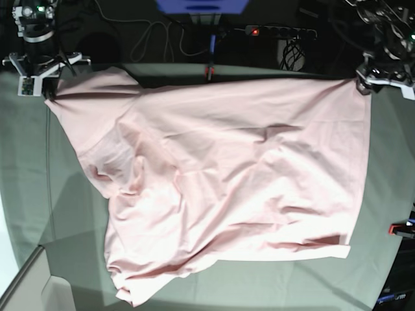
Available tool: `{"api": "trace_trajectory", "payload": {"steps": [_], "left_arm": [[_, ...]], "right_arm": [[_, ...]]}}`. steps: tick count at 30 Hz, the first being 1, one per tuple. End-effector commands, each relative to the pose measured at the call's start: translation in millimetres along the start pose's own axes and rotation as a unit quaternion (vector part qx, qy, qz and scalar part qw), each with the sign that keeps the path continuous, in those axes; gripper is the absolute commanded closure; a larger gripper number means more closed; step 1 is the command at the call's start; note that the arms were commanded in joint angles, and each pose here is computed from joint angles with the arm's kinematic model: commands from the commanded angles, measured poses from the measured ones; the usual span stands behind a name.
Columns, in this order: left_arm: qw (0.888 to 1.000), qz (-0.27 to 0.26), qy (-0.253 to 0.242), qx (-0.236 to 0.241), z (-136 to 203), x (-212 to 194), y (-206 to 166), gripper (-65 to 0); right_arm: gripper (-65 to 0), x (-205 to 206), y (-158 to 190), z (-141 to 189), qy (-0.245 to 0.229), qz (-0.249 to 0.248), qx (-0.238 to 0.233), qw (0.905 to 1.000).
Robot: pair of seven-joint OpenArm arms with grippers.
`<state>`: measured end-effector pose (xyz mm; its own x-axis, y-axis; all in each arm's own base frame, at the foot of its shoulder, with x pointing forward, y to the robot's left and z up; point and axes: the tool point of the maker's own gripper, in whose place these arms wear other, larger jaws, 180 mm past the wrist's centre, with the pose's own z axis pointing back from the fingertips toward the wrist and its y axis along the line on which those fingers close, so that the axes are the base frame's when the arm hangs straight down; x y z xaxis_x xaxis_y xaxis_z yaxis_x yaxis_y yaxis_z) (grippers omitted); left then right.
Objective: Layout the t-shirt on the table in an organized manner, then fold the t-shirt properly
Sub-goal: 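Pull the shirt corners apart with both grippers to spread it flat, then hold the shirt edge with the right gripper while the left gripper regrasps its corner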
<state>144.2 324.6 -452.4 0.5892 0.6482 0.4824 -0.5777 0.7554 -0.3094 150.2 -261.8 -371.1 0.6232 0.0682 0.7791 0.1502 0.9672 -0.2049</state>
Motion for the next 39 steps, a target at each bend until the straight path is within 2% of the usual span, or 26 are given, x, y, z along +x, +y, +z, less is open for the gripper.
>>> {"api": "trace_trajectory", "payload": {"steps": [1,9,10,16,23,24,26,32,39], "left_arm": [[1.0,-0.008,-0.014,0.004,6,9,4,-33.9],[1.0,-0.001,-0.006,0.002,5,0,4,-33.5],[1.0,-0.002,-0.007,0.0,5,0,2,-32.2],[1.0,0.002,-0.014,-0.008,0,7,-5,-14.5],[1.0,0.0,-0.024,-0.018,-4,17,-15,-12.5],[1.0,0.0,-0.025,-0.018,-5,19,-15,-10.2],[0.999,0.001,-0.026,-0.019,-5,20,-16,0.0],[0.999,-0.001,-0.039,-0.031,-9,34,-29,-0.3],[0.996,-0.017,-0.078,-0.04,1,63,-42,-0.3]], "right_arm": [[0.0,10,-5,2,-0.019,0.002,-0.008,0.9998],[0.0,8,-5,2,-0.015,0.001,-0.008,0.9999],[0.0,8,-5,2,-0.015,0.001,-0.008,0.9999],[0.0,8,-5,2,-0.015,0.001,-0.008,0.9999],[0.0,7,-5,3,-0.014,0.001,-0.008,0.9999],[0.0,7,-5,3,-0.014,0.001,-0.008,0.9999],[0.0,7,-5,3,-0.014,0.001,-0.008,0.9999],[0.0,7,-5,3,-0.014,0.001,-0.008,0.9999],[0.0,7,-6,3,-0.014,0.001,-0.009,0.9999]]}}
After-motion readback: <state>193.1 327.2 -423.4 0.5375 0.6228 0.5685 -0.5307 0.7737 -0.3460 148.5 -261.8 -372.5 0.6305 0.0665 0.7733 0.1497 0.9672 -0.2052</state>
